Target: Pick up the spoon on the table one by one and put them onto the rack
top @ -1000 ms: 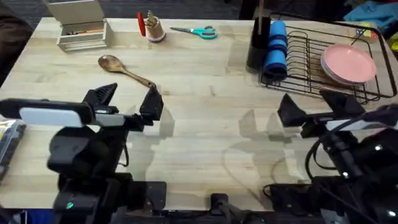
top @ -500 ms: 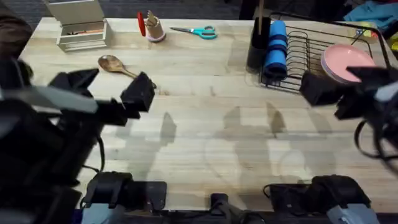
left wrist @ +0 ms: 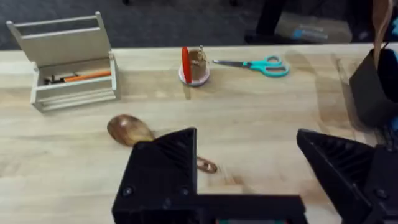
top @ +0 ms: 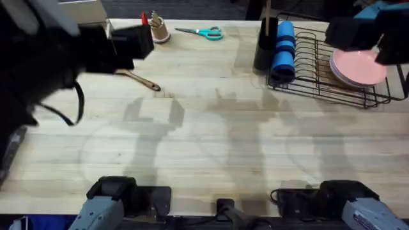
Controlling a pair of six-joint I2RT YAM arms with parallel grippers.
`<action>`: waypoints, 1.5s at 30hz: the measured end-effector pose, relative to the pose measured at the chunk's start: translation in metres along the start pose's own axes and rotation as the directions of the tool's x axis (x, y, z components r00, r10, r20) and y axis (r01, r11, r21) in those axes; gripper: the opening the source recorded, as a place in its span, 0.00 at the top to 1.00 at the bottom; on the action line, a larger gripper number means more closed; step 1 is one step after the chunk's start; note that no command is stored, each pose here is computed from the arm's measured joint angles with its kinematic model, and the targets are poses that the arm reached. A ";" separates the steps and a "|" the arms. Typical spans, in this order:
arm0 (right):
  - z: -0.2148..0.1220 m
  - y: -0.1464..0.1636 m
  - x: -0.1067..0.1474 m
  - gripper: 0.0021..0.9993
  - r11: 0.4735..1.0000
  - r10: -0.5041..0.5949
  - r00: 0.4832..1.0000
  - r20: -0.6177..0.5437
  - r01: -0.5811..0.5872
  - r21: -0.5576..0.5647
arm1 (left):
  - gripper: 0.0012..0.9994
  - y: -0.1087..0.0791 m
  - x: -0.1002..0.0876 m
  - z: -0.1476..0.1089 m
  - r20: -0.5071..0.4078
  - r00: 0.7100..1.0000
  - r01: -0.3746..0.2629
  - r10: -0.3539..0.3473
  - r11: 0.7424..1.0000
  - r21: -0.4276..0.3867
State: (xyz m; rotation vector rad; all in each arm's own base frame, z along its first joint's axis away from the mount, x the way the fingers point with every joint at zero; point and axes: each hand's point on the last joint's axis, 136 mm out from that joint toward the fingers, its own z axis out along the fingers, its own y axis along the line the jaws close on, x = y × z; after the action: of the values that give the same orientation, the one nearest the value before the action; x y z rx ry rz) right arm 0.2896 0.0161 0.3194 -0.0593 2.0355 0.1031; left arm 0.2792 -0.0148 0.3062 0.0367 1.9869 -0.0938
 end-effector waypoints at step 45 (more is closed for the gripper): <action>0.002 0.000 -0.001 0.01 1.000 0.004 0.999 -0.039 -0.004 -0.003 | 0.01 0.067 0.041 0.092 -0.128 0.821 0.439 -0.557 0.758 -0.482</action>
State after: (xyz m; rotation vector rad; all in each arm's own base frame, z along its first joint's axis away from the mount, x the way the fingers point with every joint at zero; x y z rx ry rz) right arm 0.2923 0.0166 0.3194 -0.0597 2.0744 0.1082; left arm 0.3511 0.0437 0.2285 -0.8282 2.1953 0.0113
